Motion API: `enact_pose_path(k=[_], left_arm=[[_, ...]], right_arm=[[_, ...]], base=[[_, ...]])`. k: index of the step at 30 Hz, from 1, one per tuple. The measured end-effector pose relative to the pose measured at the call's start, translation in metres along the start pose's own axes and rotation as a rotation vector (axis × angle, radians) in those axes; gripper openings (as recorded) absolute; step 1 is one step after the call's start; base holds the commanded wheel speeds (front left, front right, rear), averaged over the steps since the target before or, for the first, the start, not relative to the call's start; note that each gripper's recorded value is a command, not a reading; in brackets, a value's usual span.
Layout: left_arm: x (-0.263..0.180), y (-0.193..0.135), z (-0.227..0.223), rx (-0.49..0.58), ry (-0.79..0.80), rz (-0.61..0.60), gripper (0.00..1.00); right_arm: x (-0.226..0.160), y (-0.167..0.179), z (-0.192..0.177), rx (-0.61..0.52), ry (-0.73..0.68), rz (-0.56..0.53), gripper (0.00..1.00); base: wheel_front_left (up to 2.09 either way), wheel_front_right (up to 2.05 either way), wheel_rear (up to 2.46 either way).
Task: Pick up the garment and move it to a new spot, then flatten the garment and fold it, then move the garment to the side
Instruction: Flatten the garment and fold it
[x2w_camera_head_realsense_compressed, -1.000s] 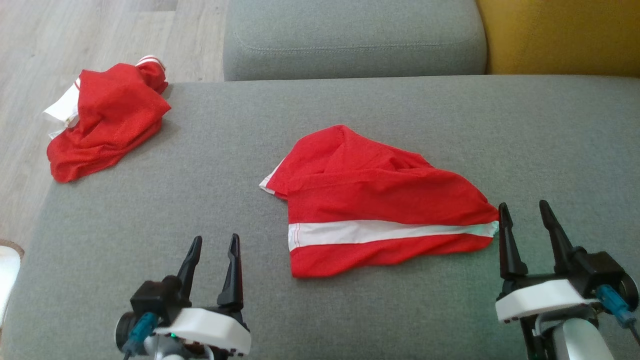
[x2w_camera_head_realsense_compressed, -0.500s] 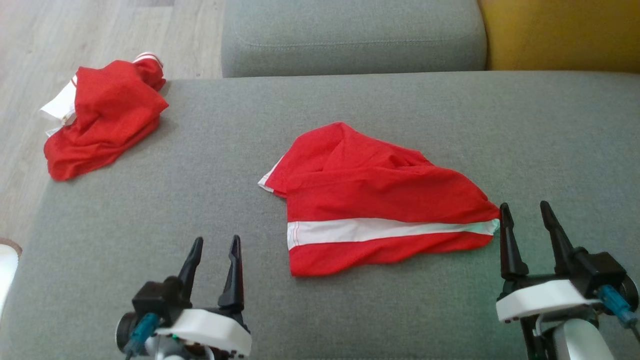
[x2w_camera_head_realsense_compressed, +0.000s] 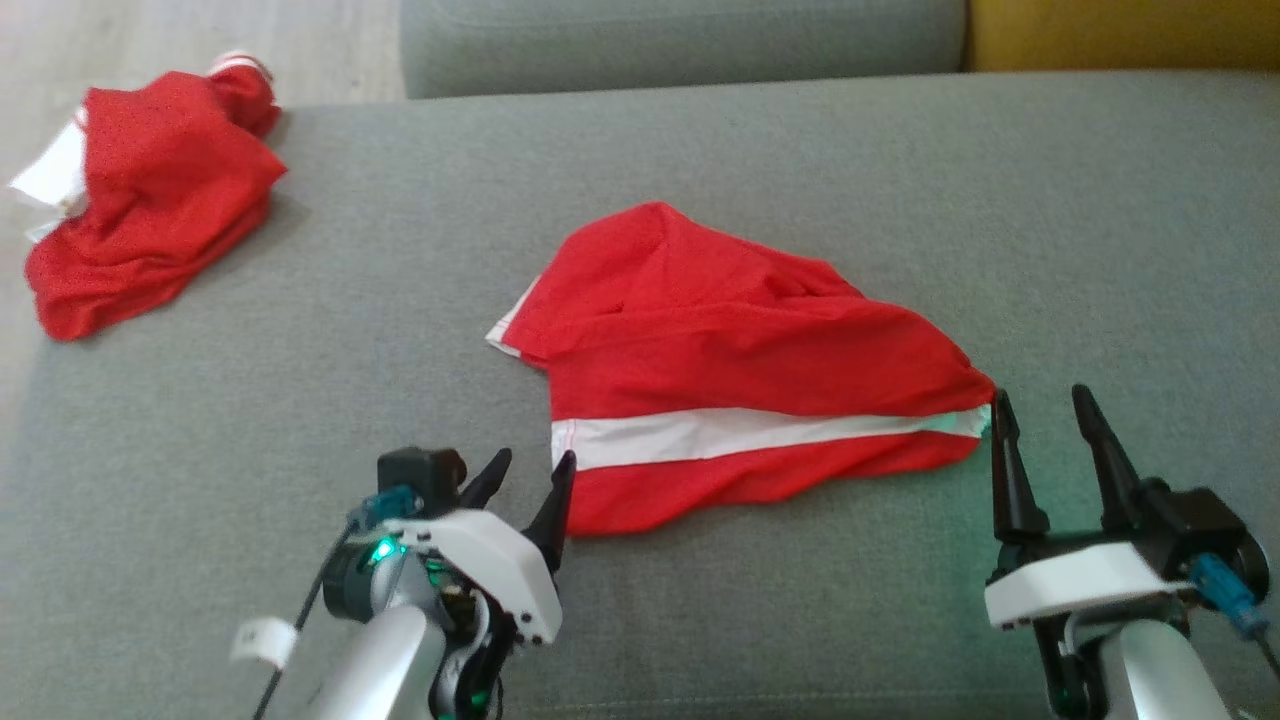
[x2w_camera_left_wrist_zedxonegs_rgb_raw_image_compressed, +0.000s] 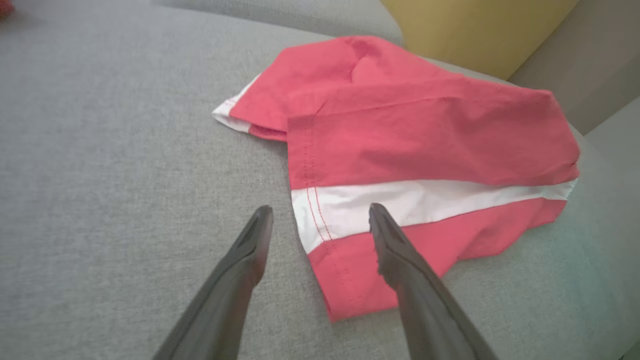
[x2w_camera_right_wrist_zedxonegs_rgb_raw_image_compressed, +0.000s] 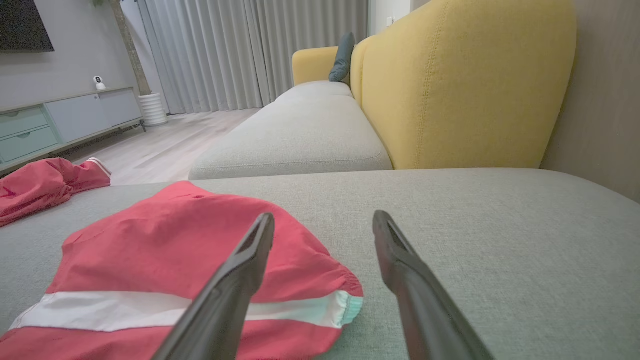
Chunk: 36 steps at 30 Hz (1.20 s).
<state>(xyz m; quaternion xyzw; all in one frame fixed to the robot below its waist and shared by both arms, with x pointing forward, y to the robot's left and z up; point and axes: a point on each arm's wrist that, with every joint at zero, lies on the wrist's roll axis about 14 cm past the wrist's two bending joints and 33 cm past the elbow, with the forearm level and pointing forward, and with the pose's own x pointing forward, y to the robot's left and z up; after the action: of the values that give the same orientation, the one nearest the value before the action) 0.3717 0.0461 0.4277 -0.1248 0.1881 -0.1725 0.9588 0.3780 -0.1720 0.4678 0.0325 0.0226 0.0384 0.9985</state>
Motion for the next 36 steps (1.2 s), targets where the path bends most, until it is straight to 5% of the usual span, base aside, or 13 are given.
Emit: enact_pose_path(k=[15, 22, 25, 31, 34, 36], left_arm=[[0.033, 0.003, -0.037, -0.151, 0.207, 0.034, 1.00], [0.039, -0.003, -0.037, -0.133, 0.223, 0.011, 1.00], [0.039, -0.011, -0.037, -0.133, 0.224, -0.015, 0.88], [0.038, -0.018, -0.032, -0.112, 0.188, -0.027, 0.91], [0.037, -0.017, -0.030, -0.107, 0.179, -0.021, 0.75], [0.037, -0.016, -0.029, -0.108, 0.172, -0.020, 0.46]], right_arm=[[-0.003, -0.028, -0.009, -0.003, 0.028, -0.083, 1.00], [-0.006, -0.029, -0.008, 0.002, 0.027, -0.089, 1.00], [-0.007, -0.029, -0.007, 0.001, 0.022, -0.088, 1.00], [-0.007, -0.028, -0.004, 0.001, 0.013, -0.087, 1.00], [-0.007, -0.027, -0.003, 0.001, 0.010, -0.084, 1.00], [-0.007, -0.027, -0.003, 0.001, 0.009, -0.082, 1.00]], base=[[0.00, 0.00, 0.00], [0.00, 0.00, 0.00], [0.00, 0.00, 0.00], [0.00, 0.00, 0.00], [0.00, 0.00, 0.00], [0.00, 0.00, 0.00]])
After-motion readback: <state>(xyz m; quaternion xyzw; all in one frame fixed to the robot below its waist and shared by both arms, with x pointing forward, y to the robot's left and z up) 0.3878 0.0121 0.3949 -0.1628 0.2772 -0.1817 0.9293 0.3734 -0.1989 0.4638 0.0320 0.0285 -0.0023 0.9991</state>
